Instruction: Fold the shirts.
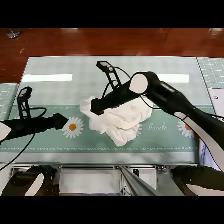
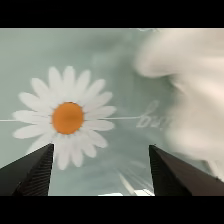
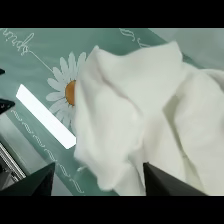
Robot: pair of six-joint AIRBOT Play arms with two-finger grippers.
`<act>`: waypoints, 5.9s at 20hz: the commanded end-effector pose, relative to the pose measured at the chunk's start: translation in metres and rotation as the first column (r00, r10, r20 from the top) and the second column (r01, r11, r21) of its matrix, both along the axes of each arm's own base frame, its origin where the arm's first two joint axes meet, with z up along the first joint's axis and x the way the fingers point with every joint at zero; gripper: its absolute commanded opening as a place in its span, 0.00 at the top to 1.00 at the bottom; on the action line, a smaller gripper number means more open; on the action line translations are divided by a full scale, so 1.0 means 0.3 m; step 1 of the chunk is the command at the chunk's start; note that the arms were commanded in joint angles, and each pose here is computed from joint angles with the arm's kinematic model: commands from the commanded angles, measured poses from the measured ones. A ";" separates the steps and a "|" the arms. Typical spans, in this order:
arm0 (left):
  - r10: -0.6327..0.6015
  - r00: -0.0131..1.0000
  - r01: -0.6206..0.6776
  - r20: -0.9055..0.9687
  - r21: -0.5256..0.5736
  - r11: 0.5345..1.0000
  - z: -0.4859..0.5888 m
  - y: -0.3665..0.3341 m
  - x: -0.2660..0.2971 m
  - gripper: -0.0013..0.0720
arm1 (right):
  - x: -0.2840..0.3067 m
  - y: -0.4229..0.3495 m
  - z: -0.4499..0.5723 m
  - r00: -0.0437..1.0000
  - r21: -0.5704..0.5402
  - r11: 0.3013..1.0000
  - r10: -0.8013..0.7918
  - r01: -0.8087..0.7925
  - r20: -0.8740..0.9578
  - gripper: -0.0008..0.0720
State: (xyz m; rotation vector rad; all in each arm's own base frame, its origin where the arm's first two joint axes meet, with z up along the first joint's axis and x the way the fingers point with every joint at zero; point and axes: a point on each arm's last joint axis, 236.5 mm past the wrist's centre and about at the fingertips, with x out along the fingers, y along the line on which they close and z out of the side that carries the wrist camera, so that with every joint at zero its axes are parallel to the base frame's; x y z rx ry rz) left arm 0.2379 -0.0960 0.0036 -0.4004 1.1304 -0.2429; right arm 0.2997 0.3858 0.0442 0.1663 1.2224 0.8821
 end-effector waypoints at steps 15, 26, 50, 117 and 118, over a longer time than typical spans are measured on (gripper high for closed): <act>-0.094 0.938 -0.070 -0.334 -0.448 0.891 -0.257 -0.158 0.035 0.03 | -0.266 -1.002 -0.288 0.712 -0.167 0.775 -0.627 0.609 -0.314 0.13; -0.241 0.933 0.105 -0.268 -0.438 0.893 -0.246 -0.251 0.112 0.95 | -0.347 -0.633 -0.418 0.755 -0.115 0.857 -0.499 0.502 -0.426 0.14; -0.073 0.325 0.384 0.943 -0.061 0.921 1.709 -0.181 0.105 0.96 | 0.012 -0.749 1.359 0.628 0.233 0.942 -0.334 0.240 0.703 0.95; 0.206 0.933 -0.309 -0.294 -0.365 0.878 -0.341 0.015 0.030 0.03 | -0.010 -1.168 -0.247 0.636 0.026 0.658 -0.716 0.752 -0.287 0.14; 0.181 0.939 -0.284 -0.291 -0.366 0.886 -0.338 -0.006 0.024 0.03 | -0.001 -1.191 -0.251 0.609 0.019 0.631 -0.740 0.776 -0.286 0.14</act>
